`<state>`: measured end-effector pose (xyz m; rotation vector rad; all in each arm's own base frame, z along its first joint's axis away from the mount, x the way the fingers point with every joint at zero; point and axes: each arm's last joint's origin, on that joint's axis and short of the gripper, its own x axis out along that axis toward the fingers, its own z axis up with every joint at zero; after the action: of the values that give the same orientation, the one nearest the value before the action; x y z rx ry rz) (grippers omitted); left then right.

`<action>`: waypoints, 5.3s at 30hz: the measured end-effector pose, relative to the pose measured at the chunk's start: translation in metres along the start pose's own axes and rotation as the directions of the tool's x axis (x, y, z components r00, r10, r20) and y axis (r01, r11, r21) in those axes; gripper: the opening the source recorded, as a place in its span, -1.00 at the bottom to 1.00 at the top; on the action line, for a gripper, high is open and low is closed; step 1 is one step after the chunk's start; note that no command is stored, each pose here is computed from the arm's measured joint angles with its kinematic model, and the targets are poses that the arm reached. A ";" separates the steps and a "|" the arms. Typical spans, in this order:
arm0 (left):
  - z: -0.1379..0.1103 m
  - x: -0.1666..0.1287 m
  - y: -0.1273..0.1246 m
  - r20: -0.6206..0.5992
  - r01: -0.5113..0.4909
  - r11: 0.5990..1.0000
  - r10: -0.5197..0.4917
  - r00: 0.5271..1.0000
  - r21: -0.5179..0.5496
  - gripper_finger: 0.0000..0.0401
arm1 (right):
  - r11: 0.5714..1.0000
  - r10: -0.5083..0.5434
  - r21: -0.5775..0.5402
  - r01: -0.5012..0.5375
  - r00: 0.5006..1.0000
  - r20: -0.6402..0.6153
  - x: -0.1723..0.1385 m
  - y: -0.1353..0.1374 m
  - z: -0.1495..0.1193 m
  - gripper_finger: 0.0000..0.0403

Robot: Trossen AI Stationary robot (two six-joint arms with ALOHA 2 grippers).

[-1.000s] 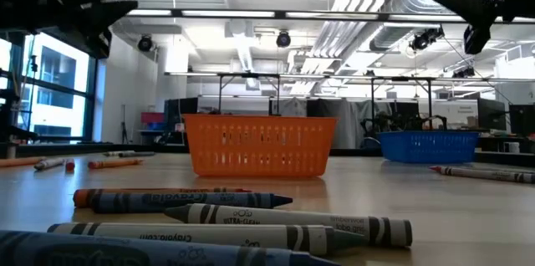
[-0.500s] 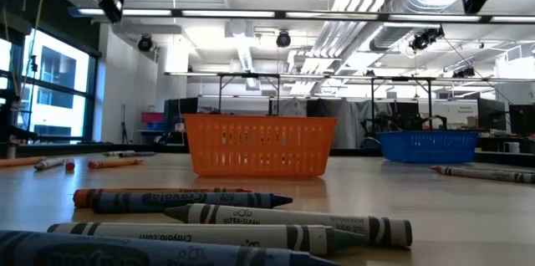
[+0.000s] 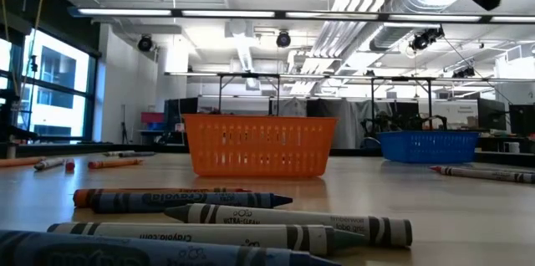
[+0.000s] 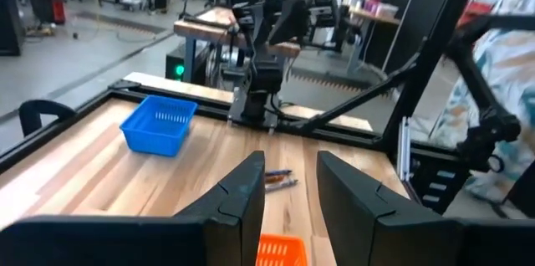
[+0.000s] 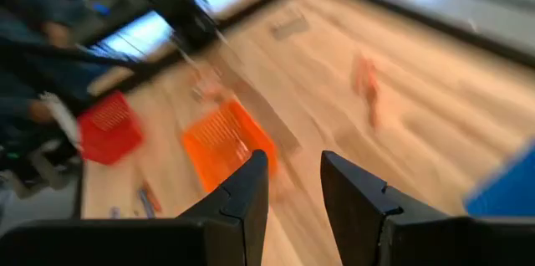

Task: Sort crayons
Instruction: Put the blue crayon into the red bin

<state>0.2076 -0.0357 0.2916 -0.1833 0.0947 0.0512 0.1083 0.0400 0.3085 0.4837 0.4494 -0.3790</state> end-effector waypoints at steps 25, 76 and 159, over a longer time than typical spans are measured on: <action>0.020 0.001 -0.030 -0.250 -0.126 0.984 0.090 0.964 -0.129 -0.49 | 0.882 -0.311 0.092 0.462 0.717 -0.624 0.069 0.035 -0.024 -0.47; 0.001 -0.023 -0.062 -0.320 -0.136 0.990 0.122 0.940 -0.023 -0.50 | 0.800 -0.444 -0.114 0.589 0.454 -0.773 0.170 0.011 -0.104 -0.46; -0.001 -0.024 -0.061 -0.342 -0.142 0.990 0.131 0.930 -0.006 -0.50 | 0.799 -0.393 -0.074 0.596 0.426 -0.815 0.186 0.015 -0.119 -0.92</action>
<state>0.1876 -0.0965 0.3035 -0.2144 0.4540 0.1602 0.2320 0.0694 0.1274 0.7444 1.5018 -0.8096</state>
